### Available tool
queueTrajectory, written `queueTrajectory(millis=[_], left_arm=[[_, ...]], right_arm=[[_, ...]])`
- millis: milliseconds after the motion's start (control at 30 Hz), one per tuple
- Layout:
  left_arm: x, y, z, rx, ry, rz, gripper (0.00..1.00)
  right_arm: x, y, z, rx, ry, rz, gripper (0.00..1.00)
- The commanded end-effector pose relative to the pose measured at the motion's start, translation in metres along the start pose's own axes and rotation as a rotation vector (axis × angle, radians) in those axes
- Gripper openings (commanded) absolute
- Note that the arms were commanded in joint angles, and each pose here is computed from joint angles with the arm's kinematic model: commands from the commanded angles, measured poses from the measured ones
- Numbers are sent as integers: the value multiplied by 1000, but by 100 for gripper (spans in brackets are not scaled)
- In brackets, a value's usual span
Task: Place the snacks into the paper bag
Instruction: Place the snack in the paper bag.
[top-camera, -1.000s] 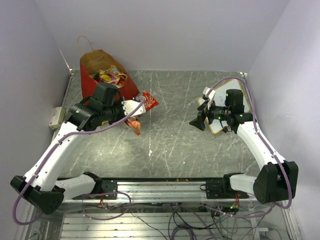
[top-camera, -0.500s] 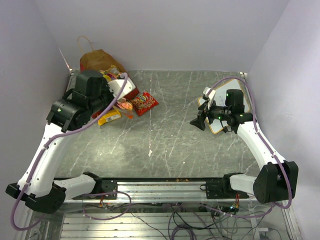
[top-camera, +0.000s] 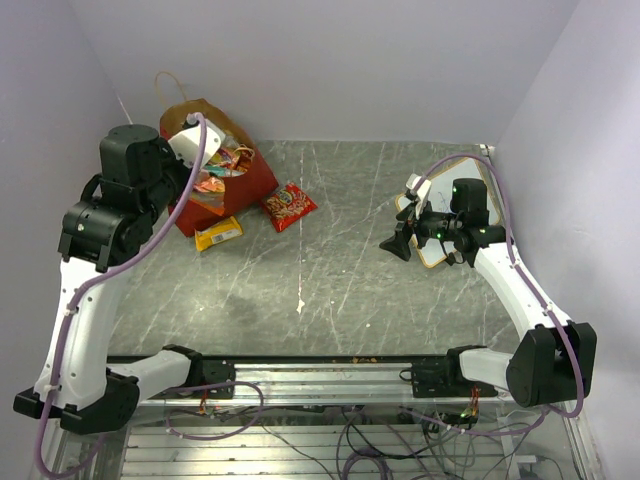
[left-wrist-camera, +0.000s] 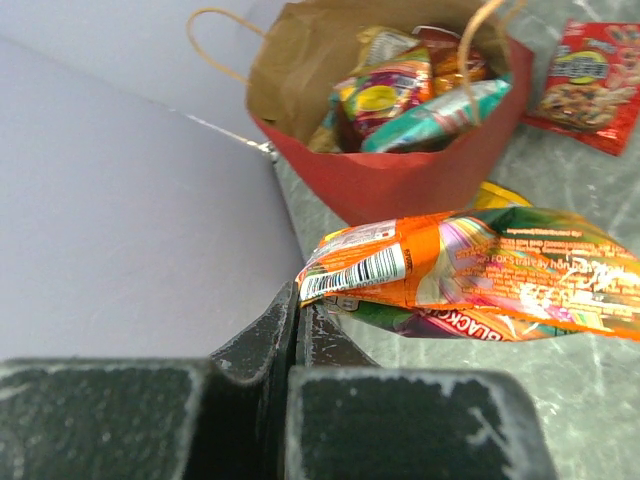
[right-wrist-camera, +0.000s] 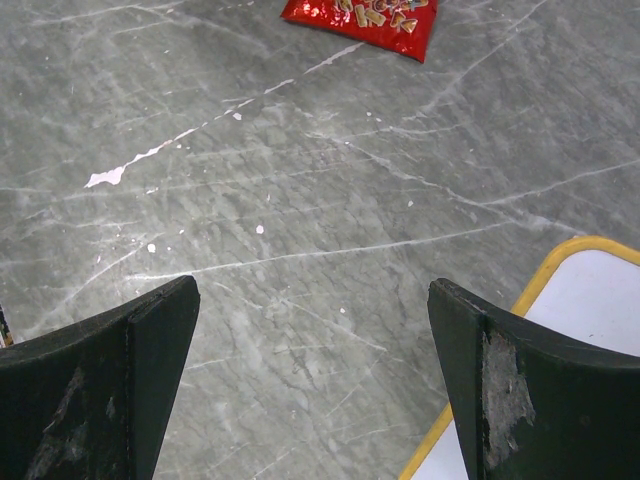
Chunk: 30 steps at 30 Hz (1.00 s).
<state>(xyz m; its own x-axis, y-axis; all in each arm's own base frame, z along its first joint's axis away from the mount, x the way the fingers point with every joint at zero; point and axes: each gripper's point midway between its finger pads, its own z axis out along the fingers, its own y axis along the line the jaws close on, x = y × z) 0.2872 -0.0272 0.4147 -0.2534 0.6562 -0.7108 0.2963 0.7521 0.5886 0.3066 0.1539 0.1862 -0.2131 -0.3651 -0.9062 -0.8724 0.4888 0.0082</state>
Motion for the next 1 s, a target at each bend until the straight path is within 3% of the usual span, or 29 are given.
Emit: queueTrajectory(millis=[0,200,533,967], left_arm=[[-19,48,-1,-223,-40,6,7],[-31,74,20,-352,-20,104,7],[-60,92,87,-410,-20,225,7],[-55,73,168,-232,-30,387,7]], right_arm=[[-8,1,-5,5,-24,-23,98],[-9,1,-5,7,-25,-23,98],[-10,2,-6,6,-30,-28,98],[-11,2,-7,10,-34,-35,98]])
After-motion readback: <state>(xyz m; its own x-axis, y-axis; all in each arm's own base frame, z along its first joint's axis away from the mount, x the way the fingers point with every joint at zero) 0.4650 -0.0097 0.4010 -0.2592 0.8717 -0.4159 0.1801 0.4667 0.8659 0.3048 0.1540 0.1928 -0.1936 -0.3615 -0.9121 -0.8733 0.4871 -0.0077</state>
